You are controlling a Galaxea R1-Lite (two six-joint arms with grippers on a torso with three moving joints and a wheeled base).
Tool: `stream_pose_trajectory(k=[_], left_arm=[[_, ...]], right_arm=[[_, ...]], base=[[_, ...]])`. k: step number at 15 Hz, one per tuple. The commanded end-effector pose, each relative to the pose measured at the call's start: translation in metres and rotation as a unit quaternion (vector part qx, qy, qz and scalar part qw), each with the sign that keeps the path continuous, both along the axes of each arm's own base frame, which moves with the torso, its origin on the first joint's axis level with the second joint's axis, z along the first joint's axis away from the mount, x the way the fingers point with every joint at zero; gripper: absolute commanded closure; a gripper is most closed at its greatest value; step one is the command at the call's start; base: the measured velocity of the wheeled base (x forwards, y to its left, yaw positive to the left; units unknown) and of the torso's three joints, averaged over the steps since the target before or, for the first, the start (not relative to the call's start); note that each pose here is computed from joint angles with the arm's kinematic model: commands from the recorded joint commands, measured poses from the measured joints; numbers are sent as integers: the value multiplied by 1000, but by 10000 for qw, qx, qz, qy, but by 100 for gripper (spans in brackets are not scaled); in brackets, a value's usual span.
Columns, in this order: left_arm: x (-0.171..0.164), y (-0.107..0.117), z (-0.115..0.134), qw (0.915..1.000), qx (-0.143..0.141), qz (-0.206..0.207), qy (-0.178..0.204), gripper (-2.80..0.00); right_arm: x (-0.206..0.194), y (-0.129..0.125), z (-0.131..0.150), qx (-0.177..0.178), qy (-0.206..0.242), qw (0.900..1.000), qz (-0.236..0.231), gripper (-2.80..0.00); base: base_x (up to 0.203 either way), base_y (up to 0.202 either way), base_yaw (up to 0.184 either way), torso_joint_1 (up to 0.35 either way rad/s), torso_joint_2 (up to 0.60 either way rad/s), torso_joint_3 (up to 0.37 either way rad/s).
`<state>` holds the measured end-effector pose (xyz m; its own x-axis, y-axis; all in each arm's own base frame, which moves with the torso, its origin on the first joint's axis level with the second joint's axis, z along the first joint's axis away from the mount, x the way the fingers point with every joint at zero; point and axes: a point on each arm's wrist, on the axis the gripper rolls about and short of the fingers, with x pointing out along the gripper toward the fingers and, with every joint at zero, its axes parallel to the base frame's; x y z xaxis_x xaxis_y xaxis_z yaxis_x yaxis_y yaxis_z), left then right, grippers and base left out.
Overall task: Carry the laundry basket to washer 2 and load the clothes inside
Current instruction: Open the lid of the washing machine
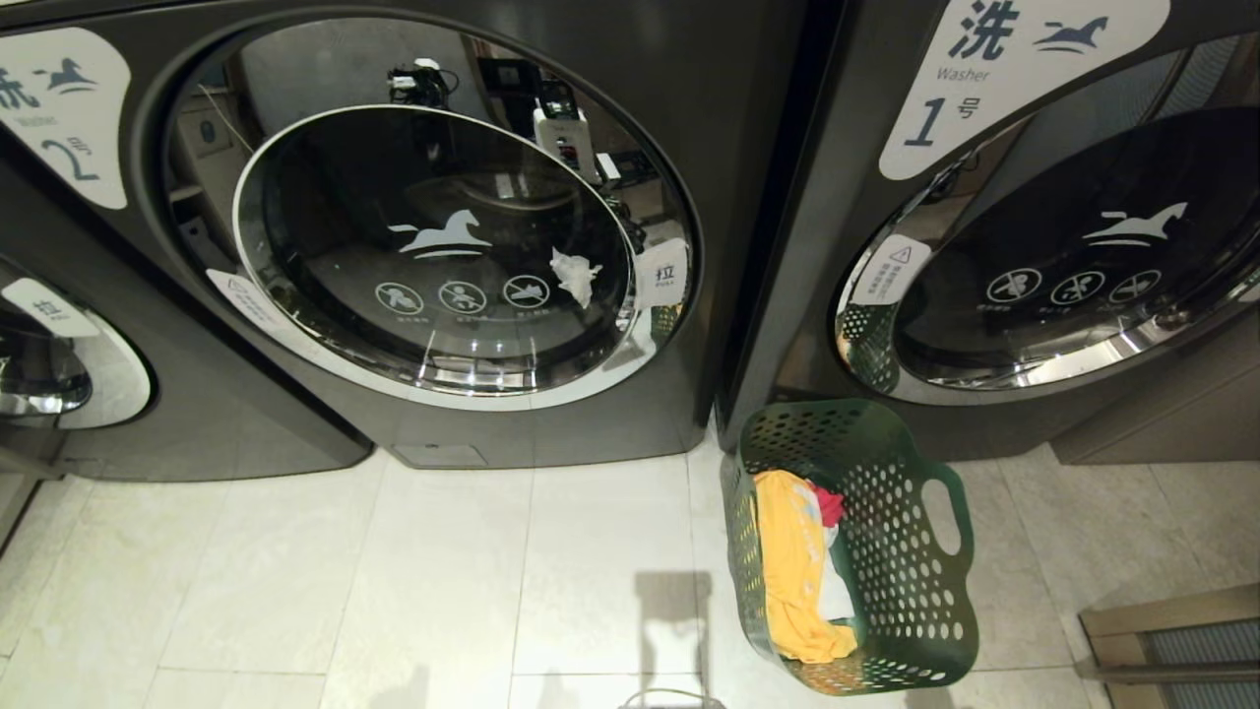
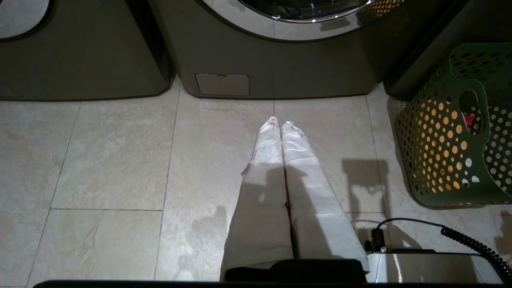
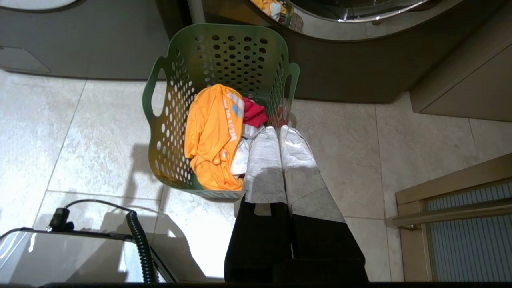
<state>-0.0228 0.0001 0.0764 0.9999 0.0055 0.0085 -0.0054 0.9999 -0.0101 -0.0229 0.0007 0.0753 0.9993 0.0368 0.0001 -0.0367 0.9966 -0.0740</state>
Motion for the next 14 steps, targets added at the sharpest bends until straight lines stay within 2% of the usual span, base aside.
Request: stream_pose_trajectory(k=[1, 8, 14], left_arm=[[0, 0, 0, 10000, -3, 3, 4, 0], [0, 0, 0, 10000, -3, 3, 4, 0], [0, 0, 0, 10000, -3, 3, 4, 0]], right_arm=[[0, 0, 0, 2, 16, 10000, 0, 0], [0, 0, 0, 178, 5, 9998, -100, 0], [0, -1, 0, 178, 6, 9998, -109, 0]], base=[[0, 0, 0, 3, -2, 203], [0, 0, 0, 3, 0, 201], [0, 0, 0, 5, 2, 201]])
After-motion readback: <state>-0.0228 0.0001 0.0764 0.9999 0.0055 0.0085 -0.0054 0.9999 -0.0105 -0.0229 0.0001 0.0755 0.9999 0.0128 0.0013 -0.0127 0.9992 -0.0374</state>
